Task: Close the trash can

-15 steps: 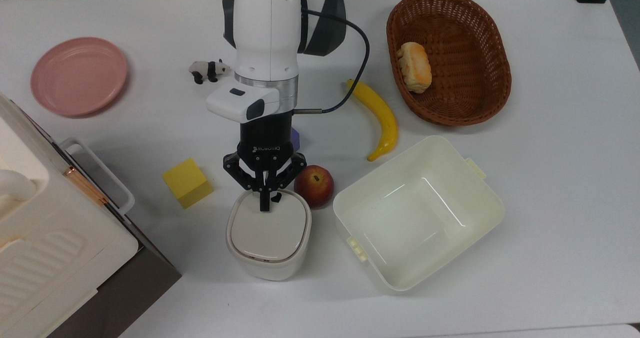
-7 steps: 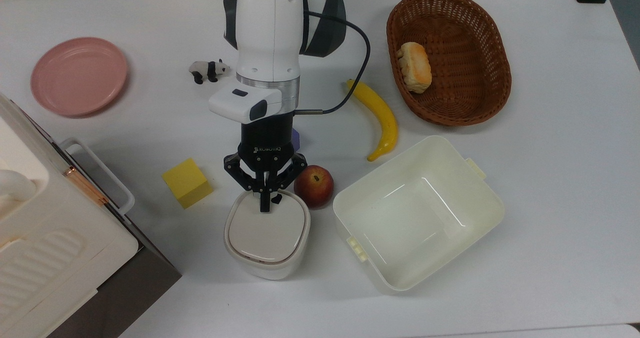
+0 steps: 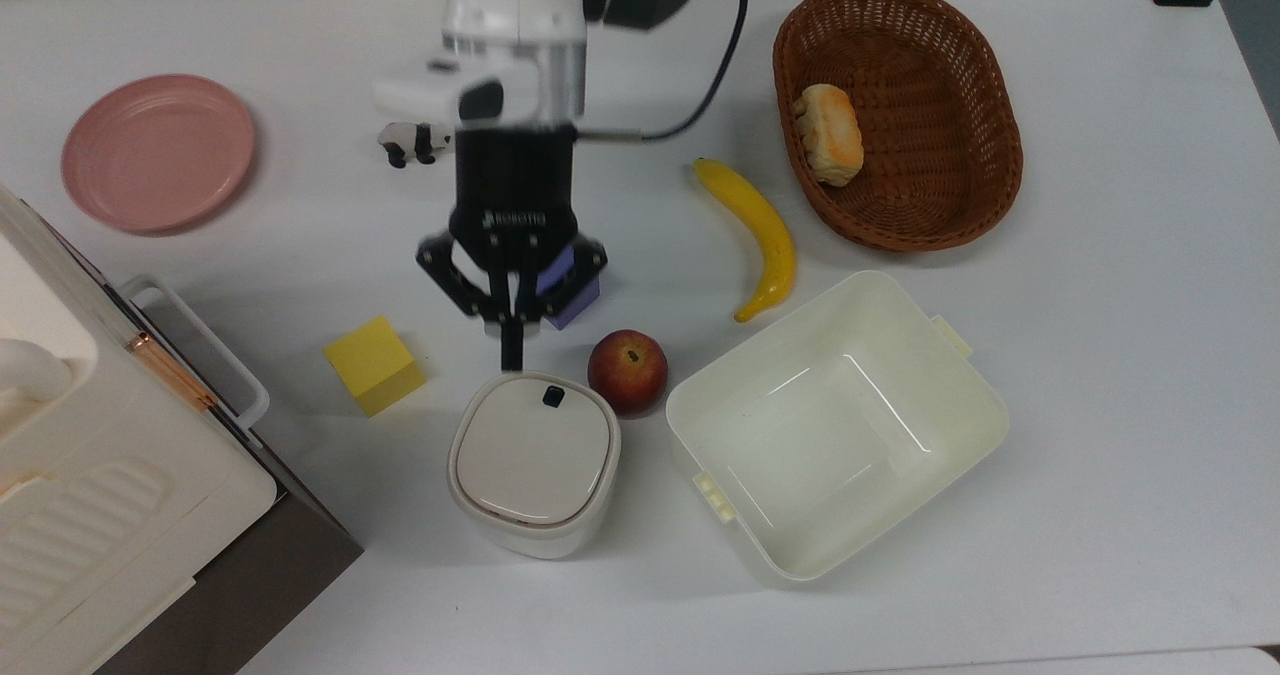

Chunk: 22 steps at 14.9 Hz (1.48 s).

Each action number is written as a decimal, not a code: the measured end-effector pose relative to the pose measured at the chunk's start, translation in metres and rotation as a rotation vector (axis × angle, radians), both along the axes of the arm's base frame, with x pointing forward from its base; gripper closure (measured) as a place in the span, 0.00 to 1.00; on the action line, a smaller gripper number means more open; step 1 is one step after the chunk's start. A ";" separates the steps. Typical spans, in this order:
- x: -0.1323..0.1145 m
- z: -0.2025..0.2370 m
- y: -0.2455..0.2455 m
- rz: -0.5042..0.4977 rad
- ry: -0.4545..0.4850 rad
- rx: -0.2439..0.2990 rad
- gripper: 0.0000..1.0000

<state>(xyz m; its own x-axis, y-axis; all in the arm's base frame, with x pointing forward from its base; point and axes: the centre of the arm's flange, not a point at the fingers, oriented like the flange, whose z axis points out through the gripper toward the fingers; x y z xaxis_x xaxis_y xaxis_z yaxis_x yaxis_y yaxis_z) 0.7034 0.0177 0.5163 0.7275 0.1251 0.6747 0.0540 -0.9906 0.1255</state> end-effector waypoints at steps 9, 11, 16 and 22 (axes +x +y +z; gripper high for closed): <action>-0.122 0.070 -0.014 -0.092 0.654 0.051 0.85; -0.136 0.081 -0.022 -0.105 0.687 0.074 0.59; -0.148 0.088 -0.028 -0.116 0.721 0.103 0.08; -0.158 0.095 -0.058 -0.158 0.753 0.141 0.00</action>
